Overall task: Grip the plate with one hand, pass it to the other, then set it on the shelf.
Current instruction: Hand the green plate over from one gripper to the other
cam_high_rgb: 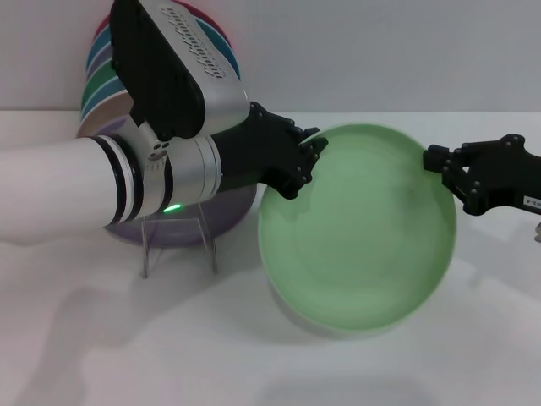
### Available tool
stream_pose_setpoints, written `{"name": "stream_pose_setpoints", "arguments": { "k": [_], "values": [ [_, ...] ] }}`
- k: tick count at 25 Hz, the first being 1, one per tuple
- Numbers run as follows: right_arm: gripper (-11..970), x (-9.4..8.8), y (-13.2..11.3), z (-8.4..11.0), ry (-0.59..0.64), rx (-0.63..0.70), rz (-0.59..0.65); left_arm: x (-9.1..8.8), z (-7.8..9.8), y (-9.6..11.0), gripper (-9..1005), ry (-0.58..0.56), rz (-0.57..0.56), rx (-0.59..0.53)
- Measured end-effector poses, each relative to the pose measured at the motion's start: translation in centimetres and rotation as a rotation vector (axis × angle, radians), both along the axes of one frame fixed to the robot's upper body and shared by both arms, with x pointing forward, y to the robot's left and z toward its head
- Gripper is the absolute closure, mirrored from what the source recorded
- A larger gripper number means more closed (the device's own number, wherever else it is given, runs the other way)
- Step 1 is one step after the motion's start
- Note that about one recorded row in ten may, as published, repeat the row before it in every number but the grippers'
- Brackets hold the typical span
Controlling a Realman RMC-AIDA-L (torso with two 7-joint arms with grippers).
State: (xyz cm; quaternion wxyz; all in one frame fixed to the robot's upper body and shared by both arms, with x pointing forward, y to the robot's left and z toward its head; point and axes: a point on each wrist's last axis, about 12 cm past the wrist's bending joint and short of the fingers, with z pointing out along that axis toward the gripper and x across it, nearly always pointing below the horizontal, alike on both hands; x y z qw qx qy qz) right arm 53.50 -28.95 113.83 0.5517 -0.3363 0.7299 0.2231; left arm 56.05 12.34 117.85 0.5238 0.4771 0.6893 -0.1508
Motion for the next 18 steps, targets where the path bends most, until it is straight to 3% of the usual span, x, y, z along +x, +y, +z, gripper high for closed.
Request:
{"name": "stream_pose_setpoints", "arguments": {
  "k": [3,8,14,18],
  "values": [
    [955,0.1,0.0,-0.1,0.003,0.009,-0.001,0.1,0.1,0.2,935,-0.006,0.012,-0.006],
    [954,0.3,-0.1,-0.2,0.011,0.046,-0.013,0.4,0.1,0.8,948,-0.037,0.062,-0.026],
    [819,0.5,-1.2,-1.0,0.041,0.129,-0.075,0.5,0.6,1.6,956,-0.077,0.113,-0.057],
    [655,0.4,-2.5,-1.2,0.045,0.170,-0.132,0.5,1.0,1.9,956,-0.114,0.129,-0.063]
  ]
}}
